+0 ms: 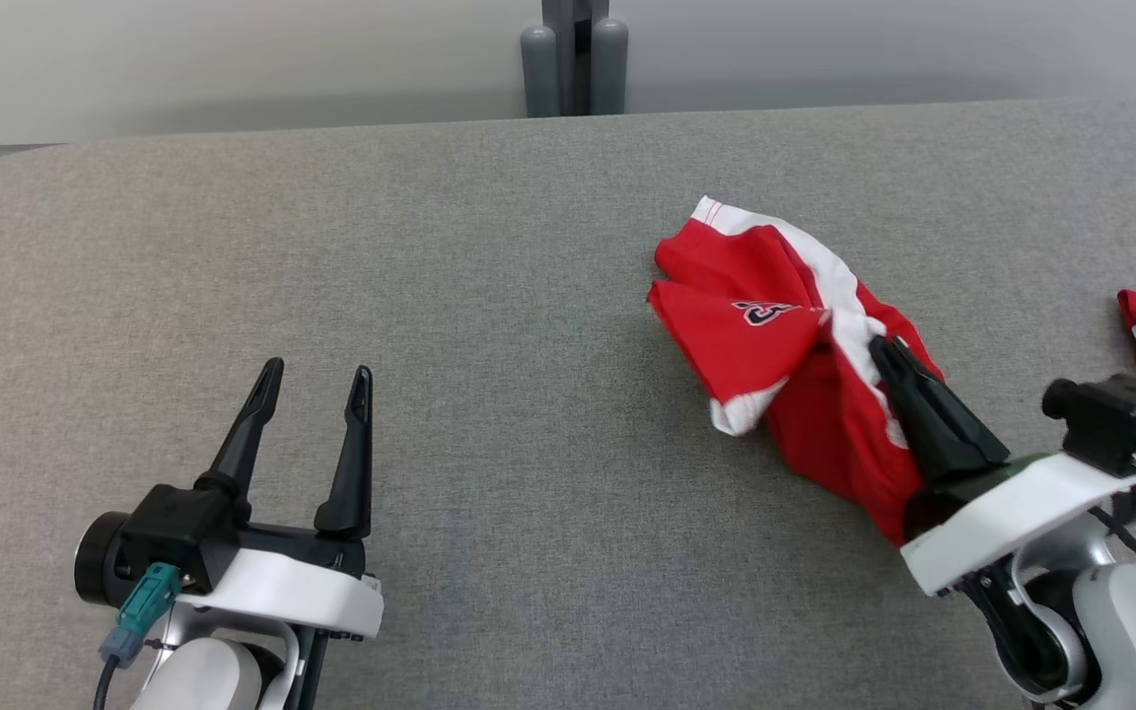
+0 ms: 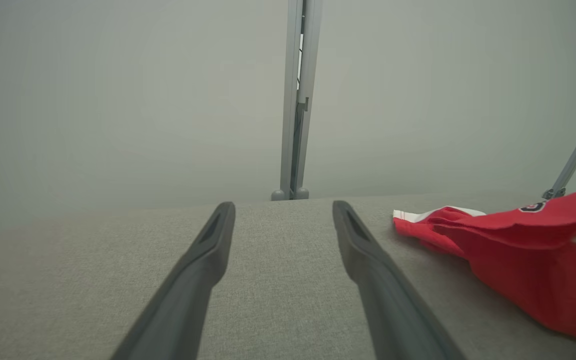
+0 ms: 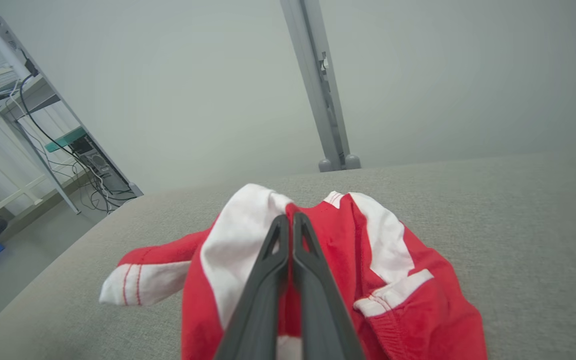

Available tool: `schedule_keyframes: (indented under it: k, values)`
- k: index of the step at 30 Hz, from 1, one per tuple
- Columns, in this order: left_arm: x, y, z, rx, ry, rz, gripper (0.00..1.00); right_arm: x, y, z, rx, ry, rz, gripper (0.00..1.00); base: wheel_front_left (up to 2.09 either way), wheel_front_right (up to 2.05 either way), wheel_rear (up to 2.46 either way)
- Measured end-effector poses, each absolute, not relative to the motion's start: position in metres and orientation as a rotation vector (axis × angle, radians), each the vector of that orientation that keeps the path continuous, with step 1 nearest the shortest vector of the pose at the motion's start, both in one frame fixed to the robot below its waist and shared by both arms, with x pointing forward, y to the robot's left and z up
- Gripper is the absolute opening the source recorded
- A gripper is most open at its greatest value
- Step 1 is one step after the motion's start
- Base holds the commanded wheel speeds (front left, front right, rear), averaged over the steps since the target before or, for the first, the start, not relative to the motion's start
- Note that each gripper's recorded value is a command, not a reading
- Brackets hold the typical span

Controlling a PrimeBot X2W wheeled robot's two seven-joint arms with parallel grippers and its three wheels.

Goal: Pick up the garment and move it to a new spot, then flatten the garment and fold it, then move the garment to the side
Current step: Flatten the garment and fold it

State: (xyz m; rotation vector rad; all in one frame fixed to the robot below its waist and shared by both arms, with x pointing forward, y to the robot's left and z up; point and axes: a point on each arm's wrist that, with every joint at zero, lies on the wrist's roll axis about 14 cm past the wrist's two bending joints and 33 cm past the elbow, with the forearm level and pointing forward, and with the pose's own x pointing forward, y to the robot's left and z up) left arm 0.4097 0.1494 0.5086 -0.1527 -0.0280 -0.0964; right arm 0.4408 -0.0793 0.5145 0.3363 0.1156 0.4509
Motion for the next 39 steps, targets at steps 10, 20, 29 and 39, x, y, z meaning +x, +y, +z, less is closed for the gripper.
schedule_keyframes:
  k: [10,20,29,39]
  values:
    - [0.415,0.139,0.507,-0.153,-0.016,-0.131,1.0,0.412,-0.122,0.444,0.375,0.26,0.269,1.0,0.0,0.0,0.0]
    - [0.413,0.135,0.519,-0.143,-0.047,-0.148,1.0,0.397,-0.185,0.453,0.391,0.108,0.017,1.0,0.0,0.0,0.0]
    - [0.409,0.133,0.535,-0.124,-0.086,-0.152,1.0,0.387,-0.217,0.532,0.259,-0.151,-0.043,1.0,0.0,0.0,0.0]
    - [0.385,0.137,0.538,-0.097,-0.078,-0.131,1.0,0.358,-0.194,0.536,0.125,-0.081,0.025,1.0,0.0,0.0,0.0]
